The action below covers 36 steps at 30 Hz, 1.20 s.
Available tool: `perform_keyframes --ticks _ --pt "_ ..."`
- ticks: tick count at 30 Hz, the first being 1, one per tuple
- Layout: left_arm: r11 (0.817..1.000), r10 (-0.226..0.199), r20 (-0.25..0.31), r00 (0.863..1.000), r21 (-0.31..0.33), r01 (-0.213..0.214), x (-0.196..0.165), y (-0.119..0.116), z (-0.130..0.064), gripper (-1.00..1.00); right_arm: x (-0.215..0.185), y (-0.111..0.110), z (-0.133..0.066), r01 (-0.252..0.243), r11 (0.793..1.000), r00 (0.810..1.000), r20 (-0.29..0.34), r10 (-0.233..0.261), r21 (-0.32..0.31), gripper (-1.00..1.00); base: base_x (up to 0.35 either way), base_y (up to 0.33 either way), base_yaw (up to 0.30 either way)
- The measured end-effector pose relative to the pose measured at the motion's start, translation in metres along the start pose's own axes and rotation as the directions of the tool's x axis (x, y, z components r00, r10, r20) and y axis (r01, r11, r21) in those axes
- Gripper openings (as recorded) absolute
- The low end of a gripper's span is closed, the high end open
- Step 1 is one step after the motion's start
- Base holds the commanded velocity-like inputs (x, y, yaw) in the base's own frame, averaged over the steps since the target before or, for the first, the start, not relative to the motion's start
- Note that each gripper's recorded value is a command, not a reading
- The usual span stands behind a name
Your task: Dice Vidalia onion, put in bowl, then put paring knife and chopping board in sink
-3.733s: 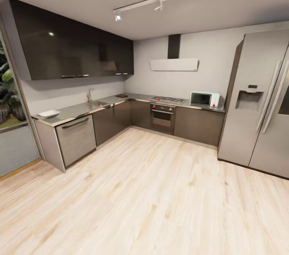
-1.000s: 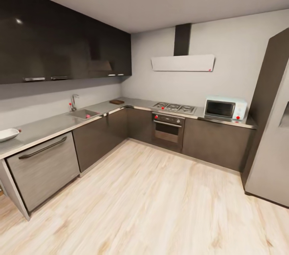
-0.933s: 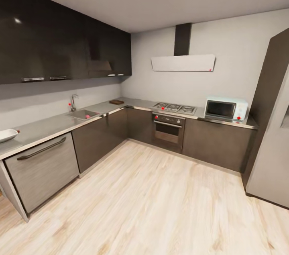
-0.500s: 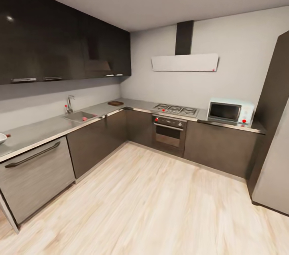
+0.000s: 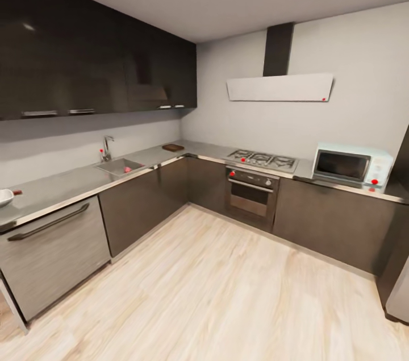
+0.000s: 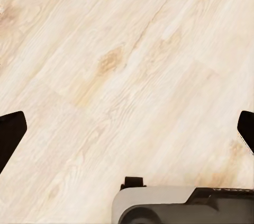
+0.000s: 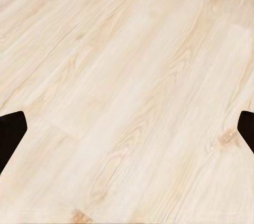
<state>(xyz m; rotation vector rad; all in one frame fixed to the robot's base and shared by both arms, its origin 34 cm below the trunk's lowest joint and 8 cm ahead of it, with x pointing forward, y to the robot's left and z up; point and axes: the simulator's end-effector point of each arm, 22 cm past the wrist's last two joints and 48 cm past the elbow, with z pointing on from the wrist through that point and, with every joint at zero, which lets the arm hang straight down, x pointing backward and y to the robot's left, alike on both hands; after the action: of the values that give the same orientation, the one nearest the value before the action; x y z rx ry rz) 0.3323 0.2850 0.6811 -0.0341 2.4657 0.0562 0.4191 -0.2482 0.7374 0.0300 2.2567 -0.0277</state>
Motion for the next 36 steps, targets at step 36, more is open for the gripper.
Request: perform_keyframes --ticks 36 --pt "1.0 0.0 0.0 1.0 0.0 0.0 0.0001 0.0 0.0 1.0 -0.0002 0.0008 0.0 0.001 1.0 1.0 0.001 -0.001 -0.002 1.0 0.314 -0.117 0.083"
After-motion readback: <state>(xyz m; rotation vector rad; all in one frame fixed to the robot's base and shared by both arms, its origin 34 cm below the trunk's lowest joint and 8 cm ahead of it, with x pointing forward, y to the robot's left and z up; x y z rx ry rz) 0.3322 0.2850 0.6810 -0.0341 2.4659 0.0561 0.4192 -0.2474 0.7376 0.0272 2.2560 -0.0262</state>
